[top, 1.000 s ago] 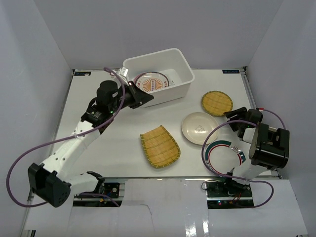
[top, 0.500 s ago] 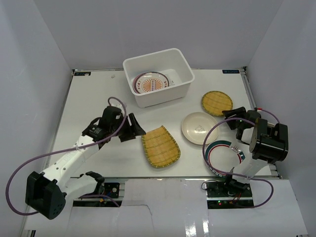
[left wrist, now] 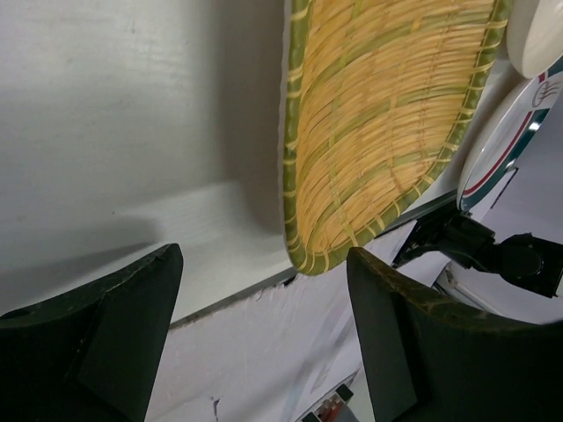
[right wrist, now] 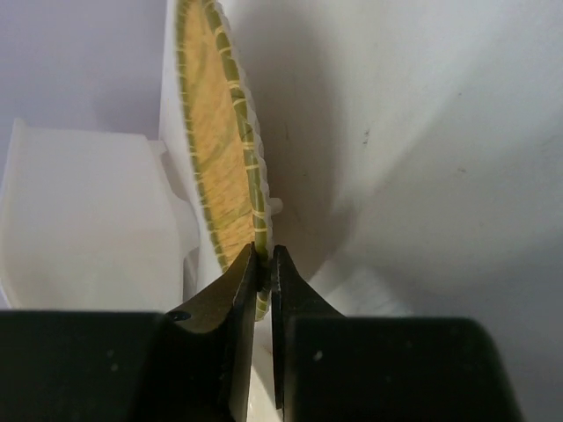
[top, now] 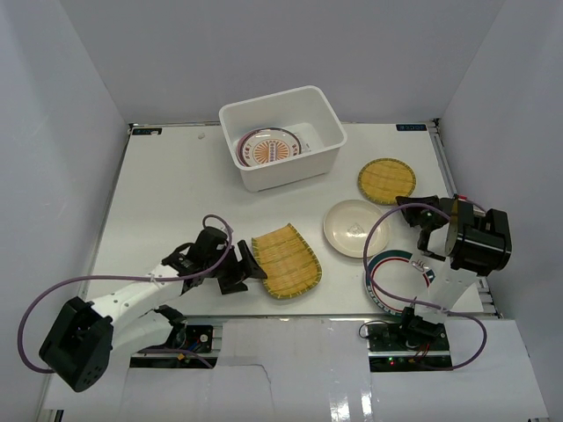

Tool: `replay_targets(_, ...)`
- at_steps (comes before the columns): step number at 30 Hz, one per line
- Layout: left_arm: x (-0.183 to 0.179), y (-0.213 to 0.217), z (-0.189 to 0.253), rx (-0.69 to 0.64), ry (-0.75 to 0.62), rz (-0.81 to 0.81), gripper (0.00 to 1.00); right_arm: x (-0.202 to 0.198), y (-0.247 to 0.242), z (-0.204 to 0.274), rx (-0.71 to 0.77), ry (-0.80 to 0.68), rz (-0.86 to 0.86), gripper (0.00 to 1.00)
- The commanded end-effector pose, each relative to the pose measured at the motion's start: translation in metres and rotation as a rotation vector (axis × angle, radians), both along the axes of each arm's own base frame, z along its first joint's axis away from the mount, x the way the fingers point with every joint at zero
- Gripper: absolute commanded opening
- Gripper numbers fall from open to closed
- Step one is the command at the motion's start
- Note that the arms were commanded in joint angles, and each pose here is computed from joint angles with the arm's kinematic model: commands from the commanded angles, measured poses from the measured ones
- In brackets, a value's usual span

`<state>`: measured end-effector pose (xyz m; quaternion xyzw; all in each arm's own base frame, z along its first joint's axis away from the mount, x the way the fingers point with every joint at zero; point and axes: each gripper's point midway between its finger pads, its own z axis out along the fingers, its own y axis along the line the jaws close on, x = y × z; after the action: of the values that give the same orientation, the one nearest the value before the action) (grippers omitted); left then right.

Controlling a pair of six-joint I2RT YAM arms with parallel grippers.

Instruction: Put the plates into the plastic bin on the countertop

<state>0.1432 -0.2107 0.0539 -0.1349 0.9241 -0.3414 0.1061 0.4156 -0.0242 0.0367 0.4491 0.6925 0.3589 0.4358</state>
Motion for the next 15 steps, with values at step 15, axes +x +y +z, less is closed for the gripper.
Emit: replay_targets(15, 0.059, -0.014, -0.02, 0.02, -0.177, 0.108, 0.47, -0.001, 0.045, 0.227, -0.244, -0.513, 0.151, 0.08)
